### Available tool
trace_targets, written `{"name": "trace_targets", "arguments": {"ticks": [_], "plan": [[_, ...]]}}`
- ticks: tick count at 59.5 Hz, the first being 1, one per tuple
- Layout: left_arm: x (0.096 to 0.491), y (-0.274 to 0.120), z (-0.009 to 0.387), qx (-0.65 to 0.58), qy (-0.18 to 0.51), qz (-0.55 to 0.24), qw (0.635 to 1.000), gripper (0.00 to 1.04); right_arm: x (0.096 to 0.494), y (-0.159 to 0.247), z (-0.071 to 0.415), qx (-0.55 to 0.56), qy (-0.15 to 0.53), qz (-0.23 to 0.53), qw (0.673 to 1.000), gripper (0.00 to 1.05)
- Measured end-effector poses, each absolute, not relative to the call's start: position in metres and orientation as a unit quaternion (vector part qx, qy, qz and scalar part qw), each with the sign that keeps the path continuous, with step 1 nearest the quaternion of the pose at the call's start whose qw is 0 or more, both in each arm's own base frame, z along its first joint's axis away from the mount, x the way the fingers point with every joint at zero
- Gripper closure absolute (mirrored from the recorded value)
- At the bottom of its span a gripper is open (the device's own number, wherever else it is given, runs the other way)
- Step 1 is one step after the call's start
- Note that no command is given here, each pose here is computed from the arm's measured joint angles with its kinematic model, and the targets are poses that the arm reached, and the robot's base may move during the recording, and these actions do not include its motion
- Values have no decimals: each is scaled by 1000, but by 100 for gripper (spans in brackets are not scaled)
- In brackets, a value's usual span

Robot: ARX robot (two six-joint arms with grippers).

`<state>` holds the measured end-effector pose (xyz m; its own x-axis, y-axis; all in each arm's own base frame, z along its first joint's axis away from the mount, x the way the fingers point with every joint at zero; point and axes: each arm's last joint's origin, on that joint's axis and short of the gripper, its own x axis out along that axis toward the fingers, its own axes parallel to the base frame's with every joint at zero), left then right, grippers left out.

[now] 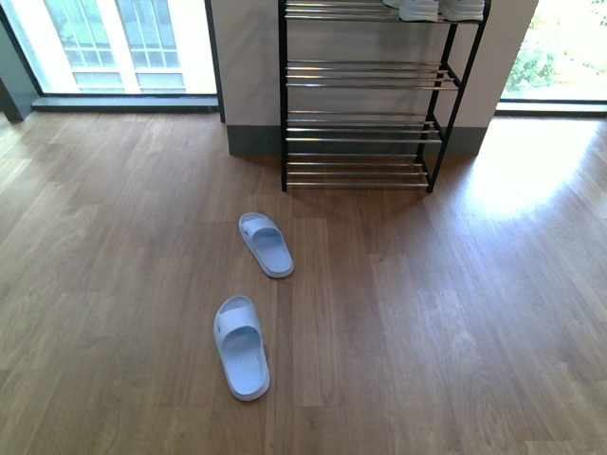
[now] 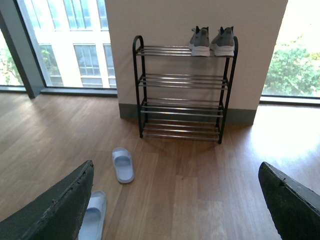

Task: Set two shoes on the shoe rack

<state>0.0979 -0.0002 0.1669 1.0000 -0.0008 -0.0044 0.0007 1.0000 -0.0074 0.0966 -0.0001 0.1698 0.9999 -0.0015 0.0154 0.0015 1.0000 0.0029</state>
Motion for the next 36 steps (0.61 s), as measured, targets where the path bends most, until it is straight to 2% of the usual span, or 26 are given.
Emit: {"name": "trace_targets", "arguments": {"ticks": [36], "plan": [[98,0,167,-4,2,2,1000,9,97,0,170,1,-7,2,1000,9]]}}
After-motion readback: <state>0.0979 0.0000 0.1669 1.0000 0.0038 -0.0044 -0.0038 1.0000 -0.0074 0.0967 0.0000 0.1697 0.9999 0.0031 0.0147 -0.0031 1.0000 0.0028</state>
